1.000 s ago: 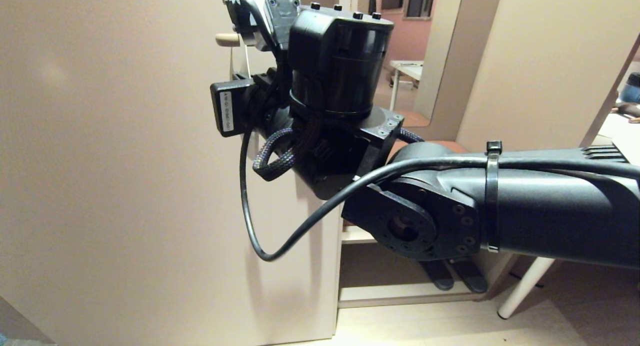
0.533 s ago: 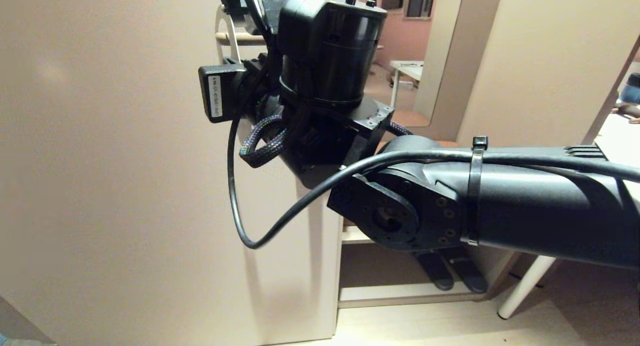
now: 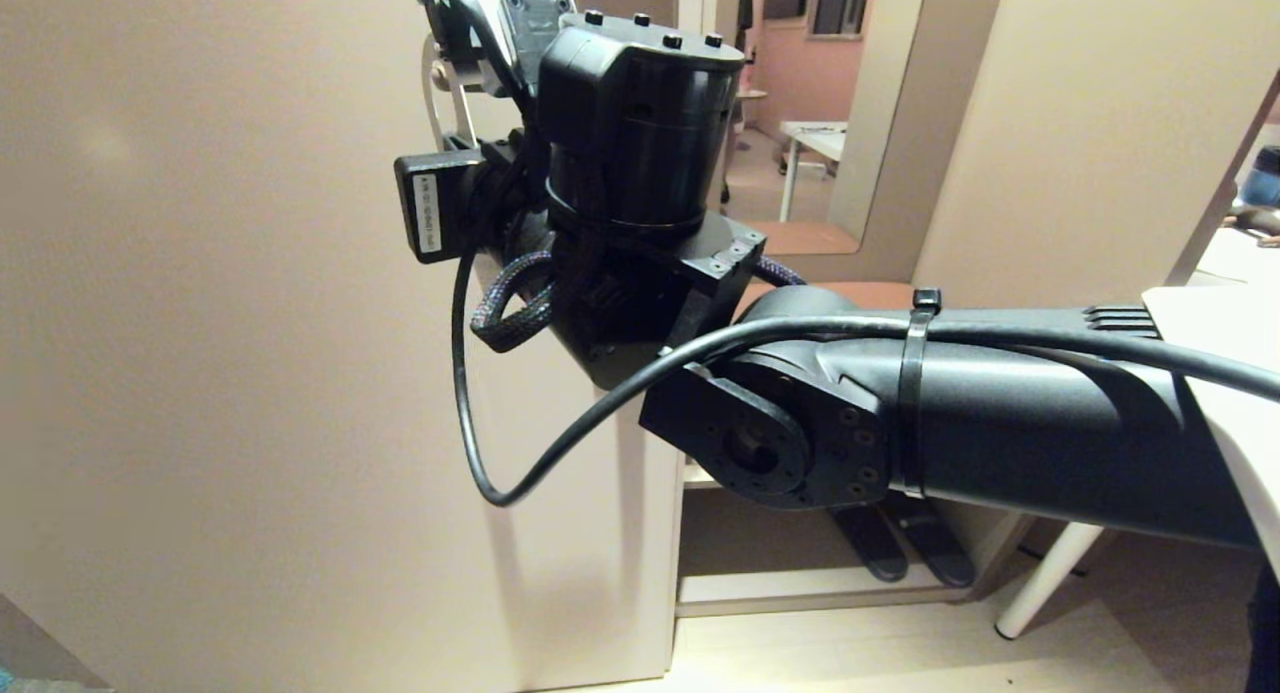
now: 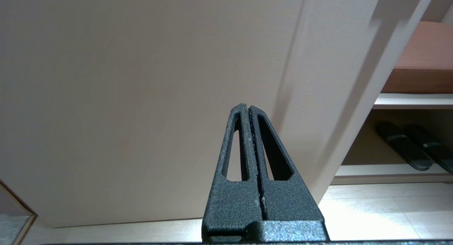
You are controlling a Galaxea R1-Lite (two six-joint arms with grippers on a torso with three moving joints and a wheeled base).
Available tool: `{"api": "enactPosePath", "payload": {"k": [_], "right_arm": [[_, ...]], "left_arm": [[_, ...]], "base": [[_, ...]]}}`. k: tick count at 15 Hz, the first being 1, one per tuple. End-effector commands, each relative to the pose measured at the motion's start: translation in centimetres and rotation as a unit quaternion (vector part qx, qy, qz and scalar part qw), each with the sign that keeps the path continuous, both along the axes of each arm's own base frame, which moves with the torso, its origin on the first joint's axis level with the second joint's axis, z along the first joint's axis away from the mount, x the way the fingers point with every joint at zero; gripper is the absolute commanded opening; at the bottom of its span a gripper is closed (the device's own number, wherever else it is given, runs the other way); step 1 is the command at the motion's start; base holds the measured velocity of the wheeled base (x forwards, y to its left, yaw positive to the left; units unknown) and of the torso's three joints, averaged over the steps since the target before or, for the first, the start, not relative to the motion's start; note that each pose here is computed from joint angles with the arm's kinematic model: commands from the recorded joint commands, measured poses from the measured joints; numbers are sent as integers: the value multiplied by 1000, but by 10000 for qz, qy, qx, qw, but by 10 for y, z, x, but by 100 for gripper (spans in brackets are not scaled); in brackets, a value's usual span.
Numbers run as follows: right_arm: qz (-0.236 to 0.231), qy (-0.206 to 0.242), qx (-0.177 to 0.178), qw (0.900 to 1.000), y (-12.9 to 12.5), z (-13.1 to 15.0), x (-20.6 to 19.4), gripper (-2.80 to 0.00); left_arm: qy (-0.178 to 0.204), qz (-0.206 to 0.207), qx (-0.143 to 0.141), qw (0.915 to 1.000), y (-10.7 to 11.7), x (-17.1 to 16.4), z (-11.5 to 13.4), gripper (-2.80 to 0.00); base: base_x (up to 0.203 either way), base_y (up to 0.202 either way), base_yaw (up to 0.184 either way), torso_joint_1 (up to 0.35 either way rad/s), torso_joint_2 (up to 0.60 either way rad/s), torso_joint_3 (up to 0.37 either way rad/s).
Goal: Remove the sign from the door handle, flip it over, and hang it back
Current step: Take down the sign, then hand it to the other hand
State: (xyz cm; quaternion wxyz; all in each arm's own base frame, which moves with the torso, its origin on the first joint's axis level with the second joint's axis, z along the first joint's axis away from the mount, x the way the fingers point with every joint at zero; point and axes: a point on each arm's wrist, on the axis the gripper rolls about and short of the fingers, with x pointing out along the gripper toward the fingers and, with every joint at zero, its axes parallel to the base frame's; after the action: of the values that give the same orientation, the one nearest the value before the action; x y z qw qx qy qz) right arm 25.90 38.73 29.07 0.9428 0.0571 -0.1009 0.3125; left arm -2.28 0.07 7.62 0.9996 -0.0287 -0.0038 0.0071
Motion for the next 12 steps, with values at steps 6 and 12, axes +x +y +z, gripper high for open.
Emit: {"api": "enactPosePath", "payload": {"k": [6,12], "right_arm": [[80,-10,23,10000,-9,11,-15,-280],[122,-62,106,9999,-35,35,-35,-280]], "left_arm": [[-3,4,-5,10000,0,0,0,-280],[-3,4,-5,10000,0,0,0,-280]], "base": [[0,0,0,0,0,0],[0,0,0,0,0,0]]}}
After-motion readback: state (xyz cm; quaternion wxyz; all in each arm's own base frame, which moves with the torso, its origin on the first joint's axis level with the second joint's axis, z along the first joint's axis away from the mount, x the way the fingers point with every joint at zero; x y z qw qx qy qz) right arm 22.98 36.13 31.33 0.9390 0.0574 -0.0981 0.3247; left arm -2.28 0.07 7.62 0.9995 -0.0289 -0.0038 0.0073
